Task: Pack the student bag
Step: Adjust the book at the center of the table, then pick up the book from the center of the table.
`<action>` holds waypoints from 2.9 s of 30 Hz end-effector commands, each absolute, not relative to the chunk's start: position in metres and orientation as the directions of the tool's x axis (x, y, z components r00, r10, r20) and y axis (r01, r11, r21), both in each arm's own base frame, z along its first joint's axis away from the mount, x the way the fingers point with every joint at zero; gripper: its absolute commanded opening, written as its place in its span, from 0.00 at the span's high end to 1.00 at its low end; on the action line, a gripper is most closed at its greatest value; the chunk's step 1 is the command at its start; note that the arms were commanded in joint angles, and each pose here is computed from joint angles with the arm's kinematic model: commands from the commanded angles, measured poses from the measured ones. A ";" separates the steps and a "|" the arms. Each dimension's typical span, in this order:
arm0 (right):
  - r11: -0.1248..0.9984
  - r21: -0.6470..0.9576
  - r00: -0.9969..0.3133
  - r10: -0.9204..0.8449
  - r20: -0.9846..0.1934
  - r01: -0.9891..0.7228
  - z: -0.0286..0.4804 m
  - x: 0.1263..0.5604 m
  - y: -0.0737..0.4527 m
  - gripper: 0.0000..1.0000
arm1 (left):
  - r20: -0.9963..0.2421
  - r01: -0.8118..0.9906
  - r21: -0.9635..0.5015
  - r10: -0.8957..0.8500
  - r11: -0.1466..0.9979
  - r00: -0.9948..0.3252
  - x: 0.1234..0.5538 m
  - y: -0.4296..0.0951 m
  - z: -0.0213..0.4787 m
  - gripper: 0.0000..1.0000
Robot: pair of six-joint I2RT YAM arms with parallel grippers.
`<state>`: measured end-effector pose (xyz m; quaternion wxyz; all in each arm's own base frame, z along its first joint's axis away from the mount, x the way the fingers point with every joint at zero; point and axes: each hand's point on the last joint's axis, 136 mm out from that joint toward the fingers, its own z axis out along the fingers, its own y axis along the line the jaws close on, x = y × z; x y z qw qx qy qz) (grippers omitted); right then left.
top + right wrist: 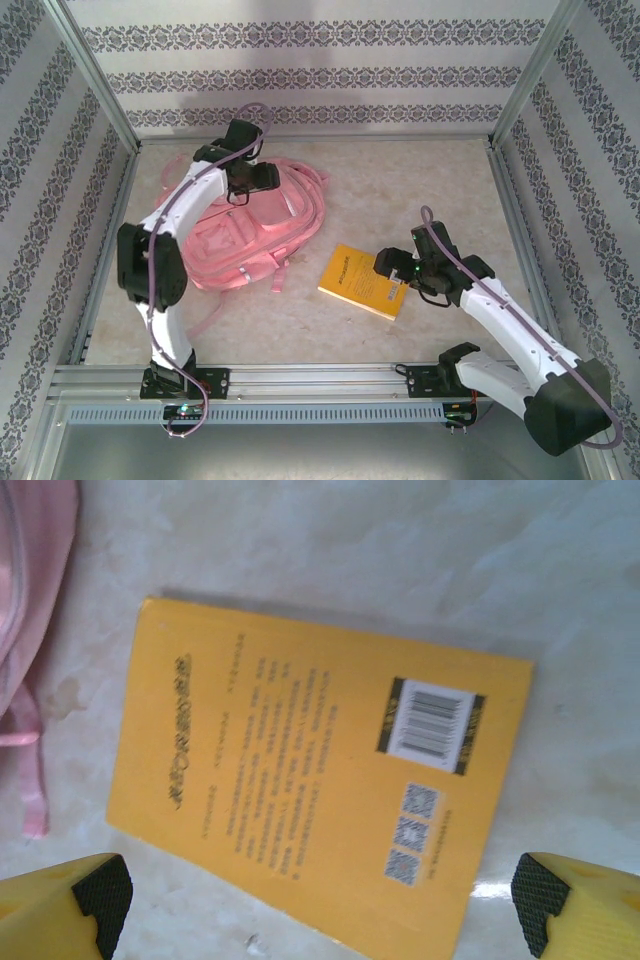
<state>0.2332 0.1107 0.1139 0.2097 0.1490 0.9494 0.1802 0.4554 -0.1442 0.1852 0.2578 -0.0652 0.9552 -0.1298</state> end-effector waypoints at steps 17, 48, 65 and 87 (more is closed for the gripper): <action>0.864 0.445 -0.924 0.341 -0.175 0.235 0.055 0.349 0.155 0.02 | -0.081 0.141 -0.688 0.119 0.711 -0.990 0.229 -0.327 0.094 0.37; 0.784 0.576 -0.954 0.299 -0.024 0.231 0.041 0.258 0.174 0.03 | -0.001 0.032 -0.689 0.043 0.724 -0.999 0.312 -0.359 0.043 0.38; 0.715 0.624 -0.919 0.393 0.014 0.315 0.028 0.263 0.173 0.14 | 0.035 -0.036 -0.830 -0.013 0.557 -0.999 0.304 -0.375 0.084 0.46; 0.742 0.587 -0.917 0.399 0.001 0.324 0.021 0.263 0.166 0.15 | 0.013 0.024 -0.786 0.055 0.618 -0.998 0.292 -0.377 0.072 0.70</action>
